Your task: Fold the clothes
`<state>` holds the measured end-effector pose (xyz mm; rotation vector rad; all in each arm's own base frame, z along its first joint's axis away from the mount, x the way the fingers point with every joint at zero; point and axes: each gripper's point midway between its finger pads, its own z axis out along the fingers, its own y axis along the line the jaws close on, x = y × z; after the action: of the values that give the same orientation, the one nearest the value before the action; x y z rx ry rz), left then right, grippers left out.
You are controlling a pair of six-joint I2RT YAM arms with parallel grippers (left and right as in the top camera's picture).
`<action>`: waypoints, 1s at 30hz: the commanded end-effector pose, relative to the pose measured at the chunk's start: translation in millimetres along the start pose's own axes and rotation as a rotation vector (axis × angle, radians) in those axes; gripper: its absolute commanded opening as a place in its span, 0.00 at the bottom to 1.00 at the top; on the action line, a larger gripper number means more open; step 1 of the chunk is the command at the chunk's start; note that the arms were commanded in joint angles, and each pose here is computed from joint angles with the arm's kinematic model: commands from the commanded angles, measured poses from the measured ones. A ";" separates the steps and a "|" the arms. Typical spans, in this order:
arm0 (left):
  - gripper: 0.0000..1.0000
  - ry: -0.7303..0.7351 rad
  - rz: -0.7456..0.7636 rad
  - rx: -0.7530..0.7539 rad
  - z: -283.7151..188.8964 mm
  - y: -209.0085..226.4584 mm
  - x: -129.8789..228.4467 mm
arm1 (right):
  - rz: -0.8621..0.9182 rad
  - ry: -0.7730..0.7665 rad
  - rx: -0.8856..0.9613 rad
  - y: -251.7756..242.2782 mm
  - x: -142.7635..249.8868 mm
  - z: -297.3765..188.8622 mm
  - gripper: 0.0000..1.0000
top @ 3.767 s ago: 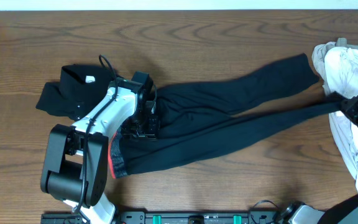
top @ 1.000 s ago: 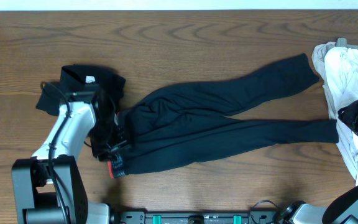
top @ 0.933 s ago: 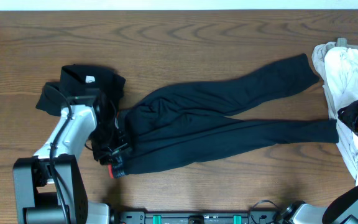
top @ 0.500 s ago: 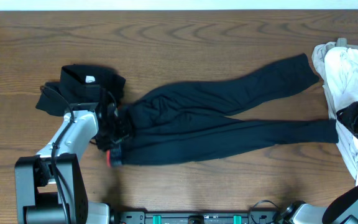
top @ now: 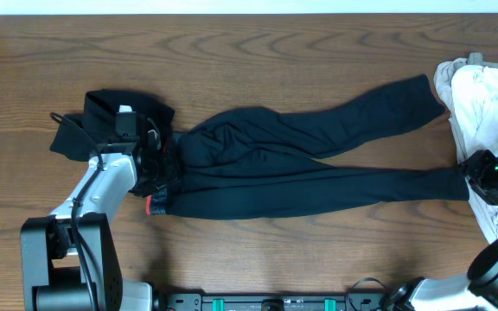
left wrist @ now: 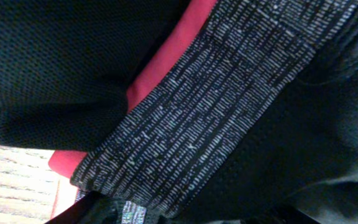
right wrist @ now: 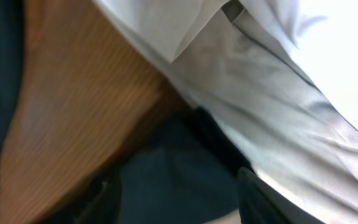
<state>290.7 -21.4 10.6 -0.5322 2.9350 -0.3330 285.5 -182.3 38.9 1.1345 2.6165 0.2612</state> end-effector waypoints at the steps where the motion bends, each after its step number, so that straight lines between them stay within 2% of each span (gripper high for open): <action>1: 0.59 -0.025 0.007 -0.015 -5.4 2.2 -6.2 | -0.010 0.007 -0.061 3.3 -6.2 10.9 0.55; 6: 0.59 -0.016 0.005 -0.018 -5.3 3.0 -3.9 | -0.031 -0.021 -0.097 8.7 -15.0 15.9 0.51; 12: 0.59 -0.014 0.005 -0.018 -5.3 3.1 -3.6 | -0.048 -0.013 -0.215 28.7 -13.6 12.7 0.21; 14: 0.59 -0.013 0.005 -0.018 -5.3 3.2 -3.2 | -0.052 -0.010 -0.228 30.6 -12.8 12.0 0.17; 16: 0.59 -0.008 0.004 -0.020 -5.3 3.6 -2.0 | -0.046 -0.001 -0.228 30.2 -11.2 11.2 0.01; 22: 0.59 0.000 0.002 -0.023 -5.3 4.3 0.0 | -0.043 -0.024 -0.202 28.4 -16.8 -8.4 0.01; 27: 0.59 0.007 0.001 -0.025 -5.3 4.9 1.6 | -0.052 -0.152 0.022 -1.7 -29.8 -47.6 0.01; 30: 0.59 0.006 0.001 -0.025 -5.3 4.9 1.5 | -0.058 -0.213 0.084 -7.8 -34.1 -67.9 0.01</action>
<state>282.6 -21.6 9.4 -0.5433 2.9672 -0.3283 288.4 -191.3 80.2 1.0482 2.5328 0.2269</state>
